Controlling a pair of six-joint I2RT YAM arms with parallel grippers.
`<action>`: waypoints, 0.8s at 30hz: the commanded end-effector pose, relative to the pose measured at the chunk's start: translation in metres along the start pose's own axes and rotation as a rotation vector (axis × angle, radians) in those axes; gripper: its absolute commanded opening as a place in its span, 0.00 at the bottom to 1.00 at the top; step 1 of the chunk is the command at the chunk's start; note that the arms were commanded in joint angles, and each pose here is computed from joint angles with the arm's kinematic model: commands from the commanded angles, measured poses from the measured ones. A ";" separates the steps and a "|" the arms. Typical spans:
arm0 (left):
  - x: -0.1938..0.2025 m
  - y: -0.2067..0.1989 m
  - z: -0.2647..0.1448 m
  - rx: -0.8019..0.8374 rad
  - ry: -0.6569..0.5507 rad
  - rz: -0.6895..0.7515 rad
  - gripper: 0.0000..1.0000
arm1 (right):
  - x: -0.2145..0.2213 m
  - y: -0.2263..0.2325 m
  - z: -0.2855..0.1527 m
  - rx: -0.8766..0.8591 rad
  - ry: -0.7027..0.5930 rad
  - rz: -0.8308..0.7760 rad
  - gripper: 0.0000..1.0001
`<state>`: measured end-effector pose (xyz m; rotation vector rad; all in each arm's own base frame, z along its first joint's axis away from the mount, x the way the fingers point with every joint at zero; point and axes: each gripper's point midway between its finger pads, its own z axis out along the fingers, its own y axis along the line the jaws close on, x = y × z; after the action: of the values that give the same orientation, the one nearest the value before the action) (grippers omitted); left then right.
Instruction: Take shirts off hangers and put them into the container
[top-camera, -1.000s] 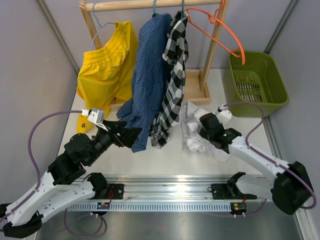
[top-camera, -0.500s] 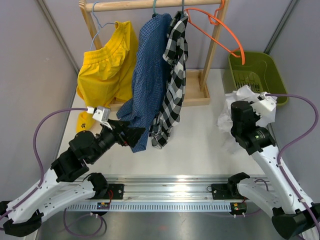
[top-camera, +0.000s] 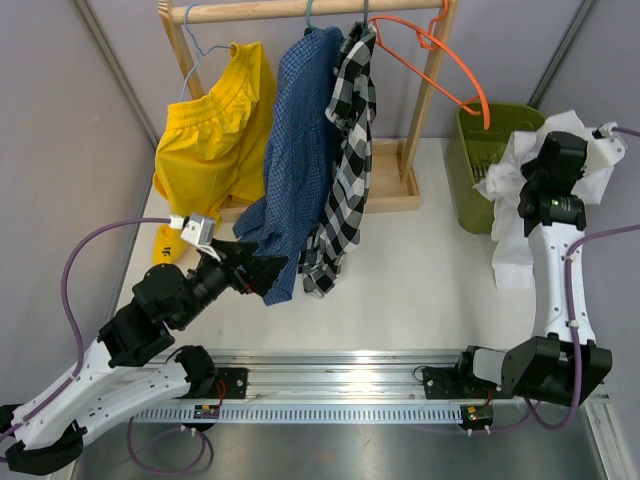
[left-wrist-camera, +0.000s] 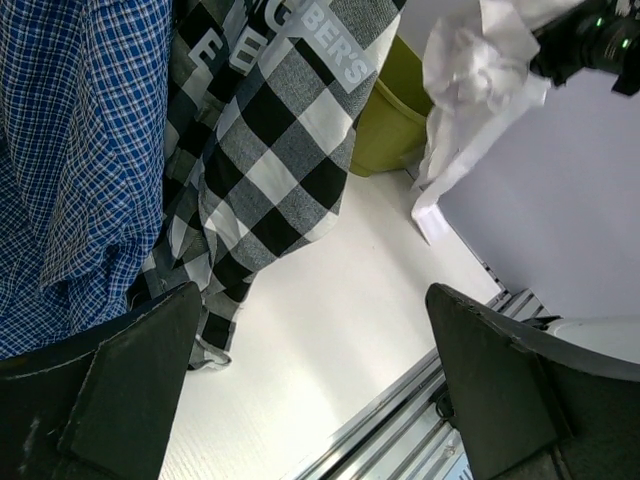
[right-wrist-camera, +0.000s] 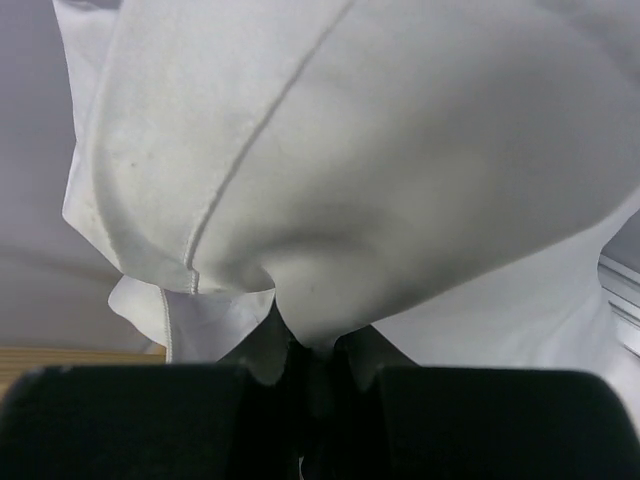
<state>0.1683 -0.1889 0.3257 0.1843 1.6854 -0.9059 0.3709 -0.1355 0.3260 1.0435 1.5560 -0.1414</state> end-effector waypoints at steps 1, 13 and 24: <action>-0.023 -0.013 -0.006 0.050 -0.059 0.010 0.99 | -0.091 0.095 -0.026 -0.349 -0.177 0.102 0.00; -0.025 -0.008 -0.009 0.025 -0.069 0.022 0.99 | -0.201 0.169 -0.059 -0.602 -0.493 0.102 0.00; -0.023 -0.001 -0.011 -0.002 -0.069 0.022 0.99 | -0.112 0.172 0.063 -0.465 -0.288 0.021 0.00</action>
<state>0.1675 -0.1827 0.3263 0.1906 1.6740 -0.8814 0.4945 -0.1238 0.5147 0.6252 1.1562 0.1059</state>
